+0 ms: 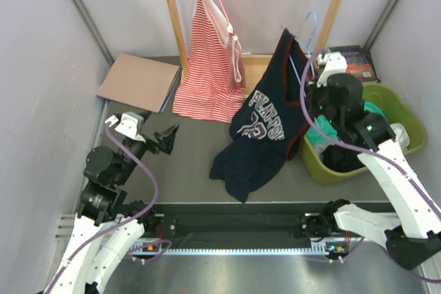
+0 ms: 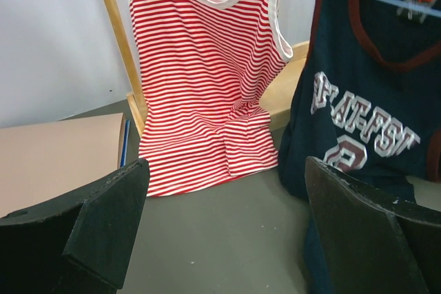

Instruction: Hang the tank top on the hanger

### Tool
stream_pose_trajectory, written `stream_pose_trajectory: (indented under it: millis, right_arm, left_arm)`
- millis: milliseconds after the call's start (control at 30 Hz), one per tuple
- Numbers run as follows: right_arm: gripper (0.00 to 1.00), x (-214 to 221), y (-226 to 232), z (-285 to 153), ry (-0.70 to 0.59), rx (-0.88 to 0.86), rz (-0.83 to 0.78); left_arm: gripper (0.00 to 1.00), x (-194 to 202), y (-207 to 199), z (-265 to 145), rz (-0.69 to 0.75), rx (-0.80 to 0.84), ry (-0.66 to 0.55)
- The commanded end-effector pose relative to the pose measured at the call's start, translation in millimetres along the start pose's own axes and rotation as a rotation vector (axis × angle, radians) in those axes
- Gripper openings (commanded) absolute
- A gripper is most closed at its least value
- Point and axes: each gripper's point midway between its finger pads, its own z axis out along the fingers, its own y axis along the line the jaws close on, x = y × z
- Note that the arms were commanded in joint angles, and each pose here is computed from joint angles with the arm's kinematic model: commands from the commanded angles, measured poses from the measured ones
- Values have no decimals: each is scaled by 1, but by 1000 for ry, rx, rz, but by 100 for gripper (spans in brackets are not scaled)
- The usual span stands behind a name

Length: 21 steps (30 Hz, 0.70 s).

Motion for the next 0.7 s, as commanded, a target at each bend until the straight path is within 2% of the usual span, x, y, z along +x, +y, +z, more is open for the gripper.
stream_pose_trajectory:
  millis: [0, 333, 667]
  right_arm:
    - [0, -120, -6, -17, -309, -72, 34]
    - [0, -208, -15, -12, -469, -112, 25]
    - [0, -245, -9, 54, -463, -179, 42]
  left_arm:
    - [99, -7, -2, 1, -1, 11, -27]
    - [99, -3, 1, 2, -3, -6, -15]
    - [99, -2, 2, 2, -2, -13, -11]
